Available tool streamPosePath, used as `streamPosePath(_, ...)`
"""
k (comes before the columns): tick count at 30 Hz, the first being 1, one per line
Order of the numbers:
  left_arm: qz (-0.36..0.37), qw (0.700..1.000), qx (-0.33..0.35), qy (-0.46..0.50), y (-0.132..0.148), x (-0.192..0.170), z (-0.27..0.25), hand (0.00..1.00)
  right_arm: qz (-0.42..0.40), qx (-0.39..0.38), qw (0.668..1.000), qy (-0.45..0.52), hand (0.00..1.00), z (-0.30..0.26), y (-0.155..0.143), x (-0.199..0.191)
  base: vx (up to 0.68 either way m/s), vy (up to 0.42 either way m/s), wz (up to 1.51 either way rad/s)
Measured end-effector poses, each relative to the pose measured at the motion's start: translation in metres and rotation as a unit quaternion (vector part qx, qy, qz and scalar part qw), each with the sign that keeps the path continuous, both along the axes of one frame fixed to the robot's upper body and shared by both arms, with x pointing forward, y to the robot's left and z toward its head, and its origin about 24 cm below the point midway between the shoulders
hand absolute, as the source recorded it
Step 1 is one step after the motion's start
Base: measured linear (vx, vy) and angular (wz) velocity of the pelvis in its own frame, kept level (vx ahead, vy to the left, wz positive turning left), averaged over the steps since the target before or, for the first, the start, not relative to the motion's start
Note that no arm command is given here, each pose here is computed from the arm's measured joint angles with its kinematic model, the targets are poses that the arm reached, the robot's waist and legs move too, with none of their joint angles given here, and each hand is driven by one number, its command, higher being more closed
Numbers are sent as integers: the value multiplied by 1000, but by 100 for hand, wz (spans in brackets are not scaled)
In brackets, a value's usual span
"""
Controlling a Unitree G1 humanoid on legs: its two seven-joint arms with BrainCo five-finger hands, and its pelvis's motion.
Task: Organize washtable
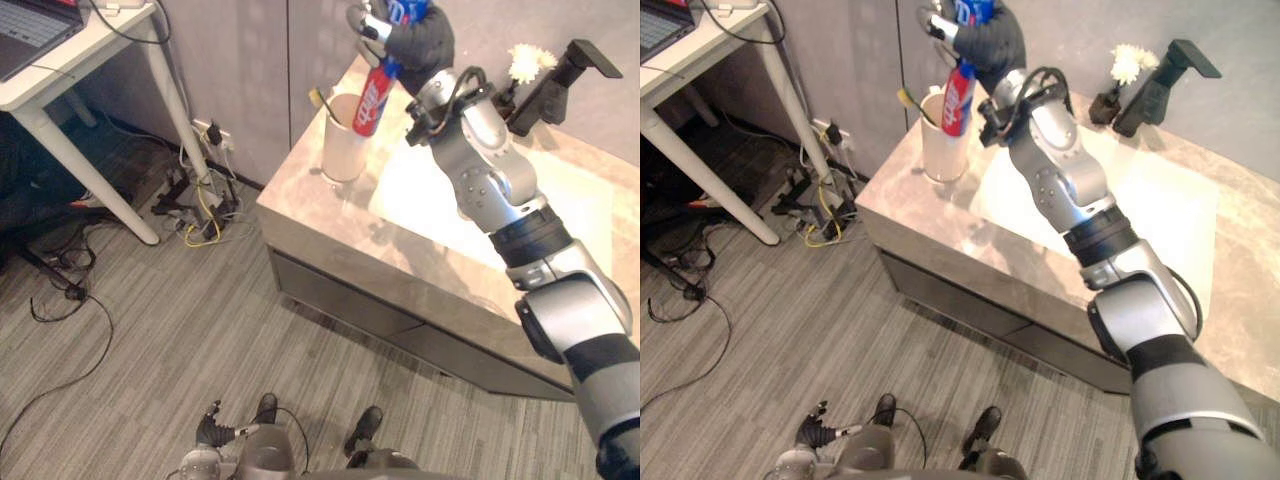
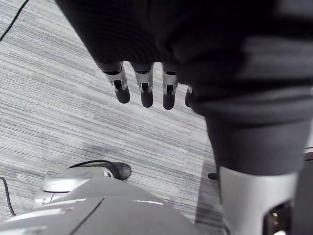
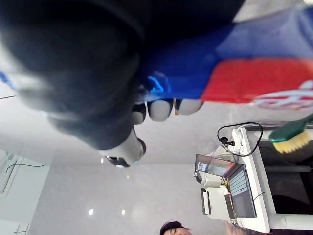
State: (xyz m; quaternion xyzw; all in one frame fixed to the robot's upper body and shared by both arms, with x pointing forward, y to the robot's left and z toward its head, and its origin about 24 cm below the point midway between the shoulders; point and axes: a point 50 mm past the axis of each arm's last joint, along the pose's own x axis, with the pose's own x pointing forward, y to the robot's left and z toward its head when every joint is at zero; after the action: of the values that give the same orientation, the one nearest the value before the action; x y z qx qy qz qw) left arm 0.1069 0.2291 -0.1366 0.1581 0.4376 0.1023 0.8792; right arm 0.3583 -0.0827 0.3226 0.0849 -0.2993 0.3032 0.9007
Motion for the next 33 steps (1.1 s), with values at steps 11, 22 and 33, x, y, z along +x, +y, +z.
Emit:
streamPosePath(11,1,1000,1,0,0,0,0,0,-22,33,999,-3,100,9,-10,0,0,0,0)
streamPosePath(22,2,1000,0,0,-1,0,0,0,-12,76,997,-22,100,27,-17,-4,0,0,0)
streamPosePath(33,4,1000,-2,-1,-2,0,-1,0,-14,104,993,-52,100,45,-23,-10,0,0,0)
